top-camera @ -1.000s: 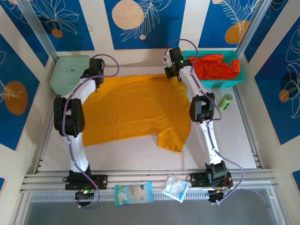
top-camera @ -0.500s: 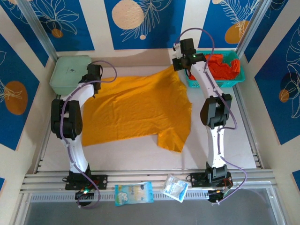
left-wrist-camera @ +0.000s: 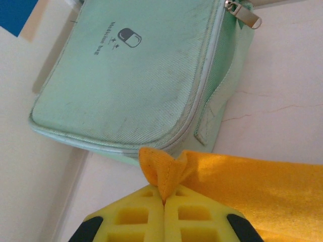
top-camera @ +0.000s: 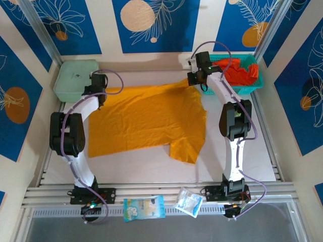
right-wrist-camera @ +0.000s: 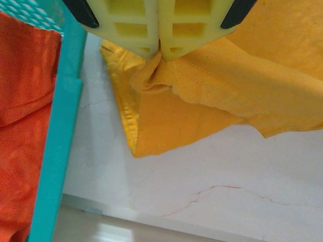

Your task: Fold and stack the t-shirts

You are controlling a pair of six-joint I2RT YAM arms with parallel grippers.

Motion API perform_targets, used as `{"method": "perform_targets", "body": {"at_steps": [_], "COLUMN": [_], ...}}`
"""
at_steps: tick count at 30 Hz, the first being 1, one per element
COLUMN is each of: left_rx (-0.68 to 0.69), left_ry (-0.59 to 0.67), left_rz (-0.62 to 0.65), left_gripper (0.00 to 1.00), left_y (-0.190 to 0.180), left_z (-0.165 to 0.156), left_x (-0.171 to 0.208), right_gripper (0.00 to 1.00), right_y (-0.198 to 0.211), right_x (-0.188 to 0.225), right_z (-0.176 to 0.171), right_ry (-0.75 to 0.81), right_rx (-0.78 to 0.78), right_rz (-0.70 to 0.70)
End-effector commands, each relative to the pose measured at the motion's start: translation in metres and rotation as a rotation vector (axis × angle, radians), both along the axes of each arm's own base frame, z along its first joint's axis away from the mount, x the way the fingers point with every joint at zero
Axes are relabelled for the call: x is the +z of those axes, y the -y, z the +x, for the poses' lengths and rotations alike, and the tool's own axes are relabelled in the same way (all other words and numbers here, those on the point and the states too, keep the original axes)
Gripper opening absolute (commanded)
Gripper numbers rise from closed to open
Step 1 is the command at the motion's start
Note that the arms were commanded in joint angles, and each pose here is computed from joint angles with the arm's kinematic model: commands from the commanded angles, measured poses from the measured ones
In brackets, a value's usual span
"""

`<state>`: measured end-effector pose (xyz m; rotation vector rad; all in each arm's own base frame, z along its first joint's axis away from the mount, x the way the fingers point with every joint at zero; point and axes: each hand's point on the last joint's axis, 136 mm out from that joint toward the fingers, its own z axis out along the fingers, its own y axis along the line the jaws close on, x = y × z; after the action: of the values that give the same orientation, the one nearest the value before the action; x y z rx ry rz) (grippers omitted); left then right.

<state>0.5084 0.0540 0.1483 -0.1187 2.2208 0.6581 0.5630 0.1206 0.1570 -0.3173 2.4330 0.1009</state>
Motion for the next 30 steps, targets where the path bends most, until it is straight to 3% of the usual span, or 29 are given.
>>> {"method": "perform_targets", "body": {"at_steps": [1,10,24,30], "left_rx": [0.052,0.059,0.081,0.091], "left_ry": [0.093,0.097,-0.04,-0.107], "left_rz": [0.03,0.005,-0.118,-0.133], "left_gripper": [0.0,0.0,0.0,0.02], "left_y": [-0.015,-0.014,-0.004,-0.002], "left_z": [-0.004,-0.017,-0.054,-0.065], "left_x": [0.032,0.031,-0.031,-0.048], "right_gripper": [0.0,0.0,0.0,0.0], "right_y": [-0.005,-0.006,-0.002,-0.005], "right_x": [0.041,0.026,0.001,-0.029], "right_z": [0.0,-0.009,-0.044,-0.063], "right_ry": [0.102,0.067,0.001,-0.071], "right_rx": [0.003,0.0,-0.02,-0.053], "right_rz": [0.076,0.103,0.069,0.02]}}
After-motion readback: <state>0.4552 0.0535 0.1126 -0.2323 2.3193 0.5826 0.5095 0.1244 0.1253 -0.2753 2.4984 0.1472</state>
